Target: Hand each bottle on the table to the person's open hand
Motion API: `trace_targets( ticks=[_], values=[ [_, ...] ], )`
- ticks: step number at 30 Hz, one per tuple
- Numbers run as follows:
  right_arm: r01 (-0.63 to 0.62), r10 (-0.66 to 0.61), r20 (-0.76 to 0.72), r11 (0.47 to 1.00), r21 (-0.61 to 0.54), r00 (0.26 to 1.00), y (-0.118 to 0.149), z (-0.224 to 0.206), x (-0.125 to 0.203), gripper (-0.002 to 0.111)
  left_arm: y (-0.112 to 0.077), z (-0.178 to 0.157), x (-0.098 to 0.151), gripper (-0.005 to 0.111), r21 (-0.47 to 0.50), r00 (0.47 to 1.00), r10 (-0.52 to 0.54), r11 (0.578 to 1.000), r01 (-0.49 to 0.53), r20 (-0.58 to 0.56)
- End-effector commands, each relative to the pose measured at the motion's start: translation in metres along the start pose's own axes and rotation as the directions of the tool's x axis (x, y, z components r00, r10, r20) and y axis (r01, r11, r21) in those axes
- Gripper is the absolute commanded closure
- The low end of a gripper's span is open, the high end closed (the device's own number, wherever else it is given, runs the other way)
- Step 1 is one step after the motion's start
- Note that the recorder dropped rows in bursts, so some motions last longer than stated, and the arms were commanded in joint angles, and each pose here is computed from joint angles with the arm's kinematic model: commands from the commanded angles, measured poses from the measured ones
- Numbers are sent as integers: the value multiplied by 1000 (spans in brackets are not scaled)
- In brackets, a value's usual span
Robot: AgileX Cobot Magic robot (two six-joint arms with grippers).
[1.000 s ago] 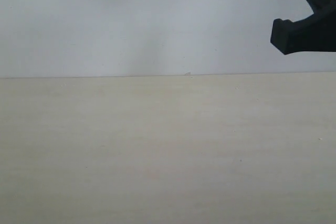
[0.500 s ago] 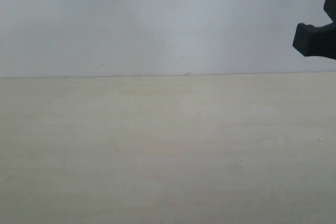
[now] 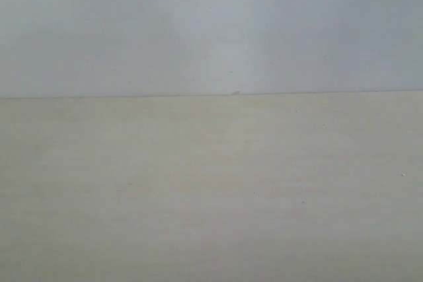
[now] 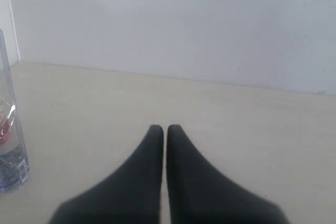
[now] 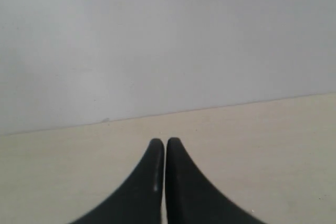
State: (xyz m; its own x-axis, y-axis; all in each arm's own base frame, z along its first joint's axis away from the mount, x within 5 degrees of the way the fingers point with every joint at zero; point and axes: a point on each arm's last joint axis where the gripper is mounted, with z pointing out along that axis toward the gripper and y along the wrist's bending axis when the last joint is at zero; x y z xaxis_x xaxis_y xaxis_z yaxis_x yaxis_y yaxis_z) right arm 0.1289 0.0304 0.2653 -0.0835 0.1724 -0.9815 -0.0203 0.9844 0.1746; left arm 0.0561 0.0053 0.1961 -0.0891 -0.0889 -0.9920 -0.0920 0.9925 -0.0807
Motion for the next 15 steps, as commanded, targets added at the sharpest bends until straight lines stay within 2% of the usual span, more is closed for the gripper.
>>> trace_targets(
  ticks=[1, 11, 15],
  values=[
    [-12, 11, 32, 999, 33, 999, -14, -9, 3, 107, 0, 0, -1, 103, -3, 1000, 5, 1000, -5, 6],
    [-33, 23, 105, 996, 89, 994, -40, -44, 14, 107, 0, 0, -1, 103, -3, 1000, 5, 1000, -5, 6],
    [-28, 12, 157, 995, 95, 987, -41, -59, 21, 107, 0, 0, -1, 103, -3, 1000, 5, 1000, -5, 6]
  ],
)
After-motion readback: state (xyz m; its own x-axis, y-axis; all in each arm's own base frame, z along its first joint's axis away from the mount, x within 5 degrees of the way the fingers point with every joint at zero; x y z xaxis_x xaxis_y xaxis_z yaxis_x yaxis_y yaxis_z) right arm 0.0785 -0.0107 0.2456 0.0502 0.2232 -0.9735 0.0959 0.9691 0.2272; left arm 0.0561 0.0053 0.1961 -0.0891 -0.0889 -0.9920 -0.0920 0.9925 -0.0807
